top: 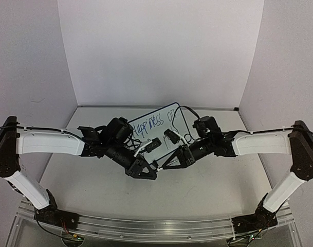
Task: Write a sentence on the whiteboard
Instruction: Insert the whiteboard marker without the cap into the pen cap, then put down the whiteboard marker at the center of the board.
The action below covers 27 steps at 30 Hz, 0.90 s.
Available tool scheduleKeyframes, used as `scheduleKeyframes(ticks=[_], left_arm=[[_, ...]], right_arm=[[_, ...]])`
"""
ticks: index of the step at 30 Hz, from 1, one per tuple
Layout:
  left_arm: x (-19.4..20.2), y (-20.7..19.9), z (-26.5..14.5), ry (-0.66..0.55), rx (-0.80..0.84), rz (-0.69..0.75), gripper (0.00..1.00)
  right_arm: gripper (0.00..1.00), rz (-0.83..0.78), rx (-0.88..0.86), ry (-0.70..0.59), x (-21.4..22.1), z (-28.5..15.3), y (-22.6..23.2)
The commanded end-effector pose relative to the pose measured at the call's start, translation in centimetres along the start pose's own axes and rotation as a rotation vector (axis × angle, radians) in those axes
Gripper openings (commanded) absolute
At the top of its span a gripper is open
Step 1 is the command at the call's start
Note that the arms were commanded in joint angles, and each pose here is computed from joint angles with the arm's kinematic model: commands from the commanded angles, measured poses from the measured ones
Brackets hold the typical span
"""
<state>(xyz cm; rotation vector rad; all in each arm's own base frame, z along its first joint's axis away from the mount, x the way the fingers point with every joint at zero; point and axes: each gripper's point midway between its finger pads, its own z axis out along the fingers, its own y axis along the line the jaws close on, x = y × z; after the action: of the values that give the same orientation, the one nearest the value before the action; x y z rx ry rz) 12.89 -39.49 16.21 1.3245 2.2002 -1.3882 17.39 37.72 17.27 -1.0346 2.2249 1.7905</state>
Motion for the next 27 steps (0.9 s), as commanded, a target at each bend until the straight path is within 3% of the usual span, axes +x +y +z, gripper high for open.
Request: scheduleKeyframes(ticks=[1,4,9,16,19,27], left_arm=[[-5.2,0.5,-4.1,-0.277,-0.128,0.087,0.42],[-2.9,3.6,-5.6,-0.300,-0.246,-0.038,0.60],[-0.8,7.2,-8.5,-0.371,-0.382,-0.207,0.74],[0.5,10.7,-11.0,-0.432,-0.519,-0.372,0.79],[0.1,11.3,-11.9,-0.476,-0.537,-0.397,0.81],[2.0,17.1,-15.1,-0.525,-0.672,-0.533,0.85]], right_arm=[[0.00,0.067,0.251,-0.212,-2.7,-5.4,-4.6],[0.00,0.143,0.396,-0.294,-3.0,-9.2,-7.7],[0.00,0.289,0.553,-0.324,-1.2,-12.8,-12.9],[0.01,0.431,0.707,-0.355,1.2,-16.1,-18.8],[0.17,0.458,0.756,-0.381,1.6,-17.9,-20.2],[0.77,0.491,0.968,-0.457,2.1,-24.0,-22.2]])
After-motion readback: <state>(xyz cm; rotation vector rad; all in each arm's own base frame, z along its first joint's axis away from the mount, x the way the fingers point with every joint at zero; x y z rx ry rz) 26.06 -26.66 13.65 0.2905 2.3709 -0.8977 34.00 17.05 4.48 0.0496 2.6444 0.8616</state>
